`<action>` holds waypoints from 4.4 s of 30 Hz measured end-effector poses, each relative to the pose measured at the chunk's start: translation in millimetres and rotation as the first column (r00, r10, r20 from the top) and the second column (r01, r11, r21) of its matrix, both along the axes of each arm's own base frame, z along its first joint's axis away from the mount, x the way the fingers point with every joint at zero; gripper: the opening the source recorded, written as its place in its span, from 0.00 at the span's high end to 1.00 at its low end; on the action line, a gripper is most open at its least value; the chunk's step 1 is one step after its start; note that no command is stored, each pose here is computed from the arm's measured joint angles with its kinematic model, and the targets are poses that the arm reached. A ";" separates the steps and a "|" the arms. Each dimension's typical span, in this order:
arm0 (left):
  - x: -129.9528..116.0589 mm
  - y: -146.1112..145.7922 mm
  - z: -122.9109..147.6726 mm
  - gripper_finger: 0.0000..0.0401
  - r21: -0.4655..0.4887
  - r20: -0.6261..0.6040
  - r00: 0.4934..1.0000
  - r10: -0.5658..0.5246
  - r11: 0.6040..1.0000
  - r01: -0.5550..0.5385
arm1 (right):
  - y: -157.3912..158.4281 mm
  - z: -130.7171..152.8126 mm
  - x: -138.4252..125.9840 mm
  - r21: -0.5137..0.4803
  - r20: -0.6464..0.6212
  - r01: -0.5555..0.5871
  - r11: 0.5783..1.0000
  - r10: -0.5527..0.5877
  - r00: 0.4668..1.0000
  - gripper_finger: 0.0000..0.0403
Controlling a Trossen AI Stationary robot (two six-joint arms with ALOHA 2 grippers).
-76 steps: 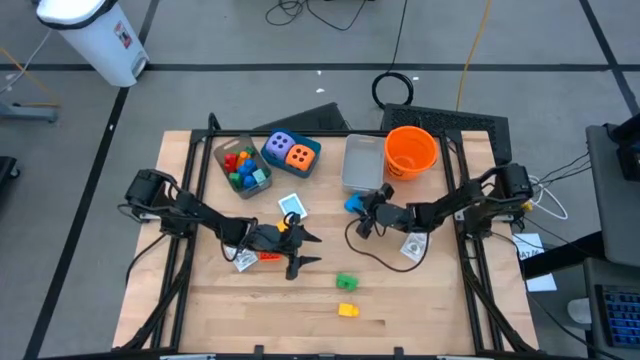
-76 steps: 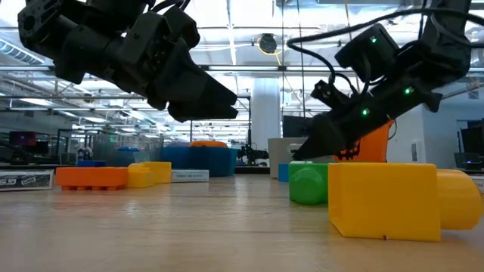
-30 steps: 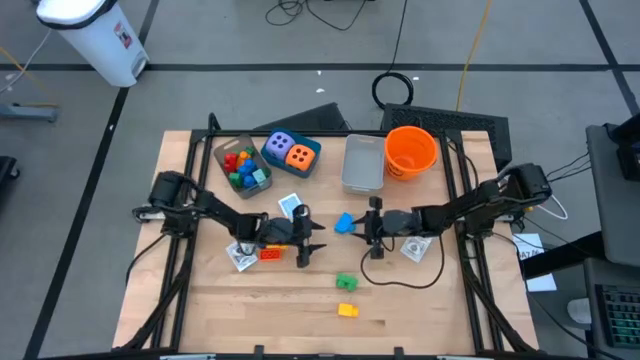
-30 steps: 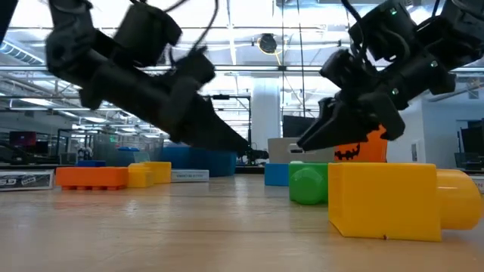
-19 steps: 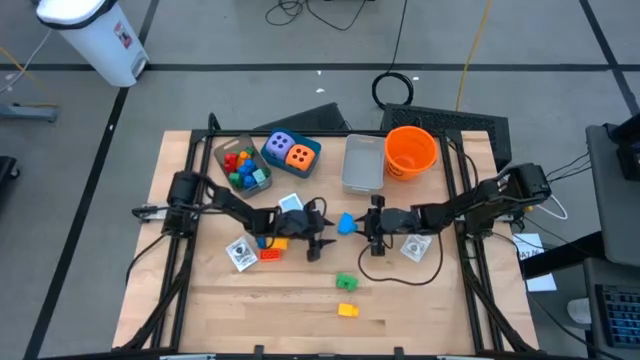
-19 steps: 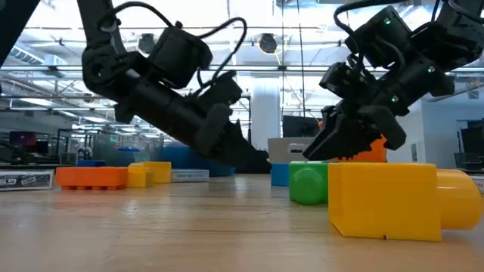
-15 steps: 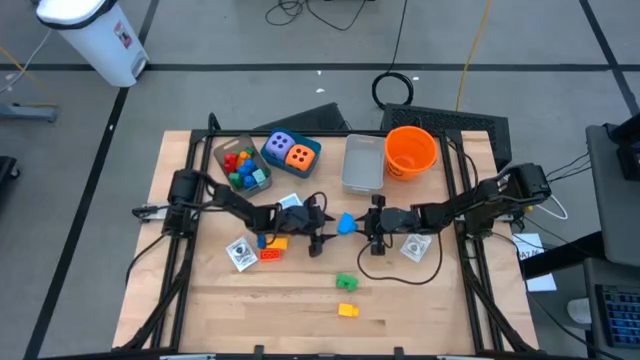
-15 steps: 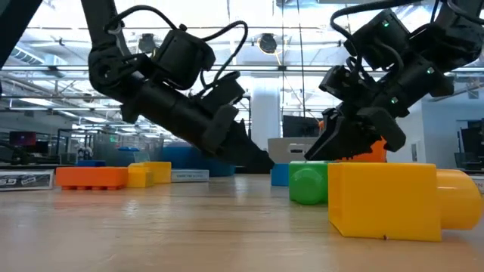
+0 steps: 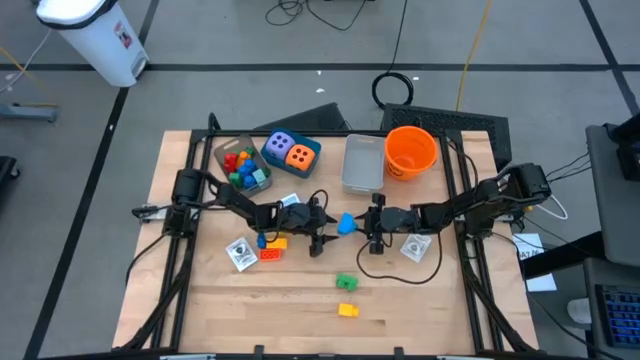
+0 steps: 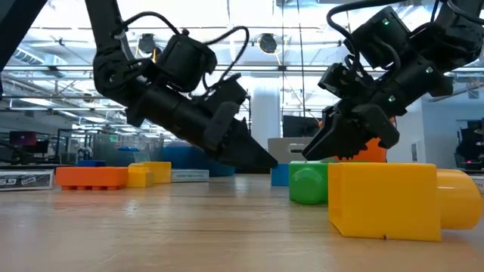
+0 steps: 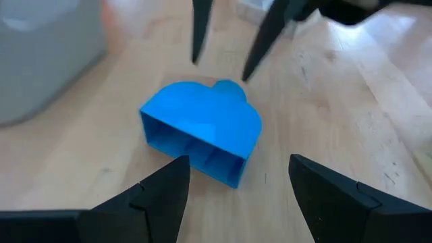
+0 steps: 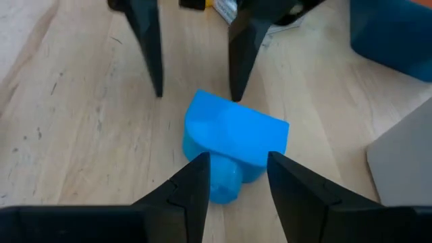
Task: Pick & Place Toys
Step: Put the blue game piece into the black bin
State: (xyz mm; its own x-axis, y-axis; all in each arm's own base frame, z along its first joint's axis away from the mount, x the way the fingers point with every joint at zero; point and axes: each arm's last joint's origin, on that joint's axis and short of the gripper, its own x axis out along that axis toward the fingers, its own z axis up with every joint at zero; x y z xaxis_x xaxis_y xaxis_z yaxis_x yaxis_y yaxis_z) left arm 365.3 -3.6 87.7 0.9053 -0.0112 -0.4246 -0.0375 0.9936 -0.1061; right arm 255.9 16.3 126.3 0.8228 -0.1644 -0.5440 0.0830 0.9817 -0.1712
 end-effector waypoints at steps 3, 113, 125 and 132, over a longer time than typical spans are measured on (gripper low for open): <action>9.7 -0.8 -7.2 0.35 -0.013 -0.008 1.000 -0.021 1.000 0.021 | 0.0 0.2 0.1 0.001 0.002 0.000 1.000 0.000 1.000 0.65; -174.2 155.4 141.0 0.98 0.385 -0.595 0.402 0.696 0.686 -0.618 | 0.1 -3.5 -2.4 0.028 -0.039 0.015 1.000 -0.014 0.999 0.65; -169.1 172.2 120.9 0.97 0.343 -0.653 0.400 0.644 0.721 -0.602 | 0.1 -3.5 -2.4 0.027 -0.038 0.015 1.000 -0.014 0.999 0.65; -164.2 180.1 102.8 0.99 0.347 -0.698 0.368 0.614 0.740 -0.577 | 0.0 -3.5 -2.4 0.027 -0.038 0.015 1.000 -0.014 0.999 0.65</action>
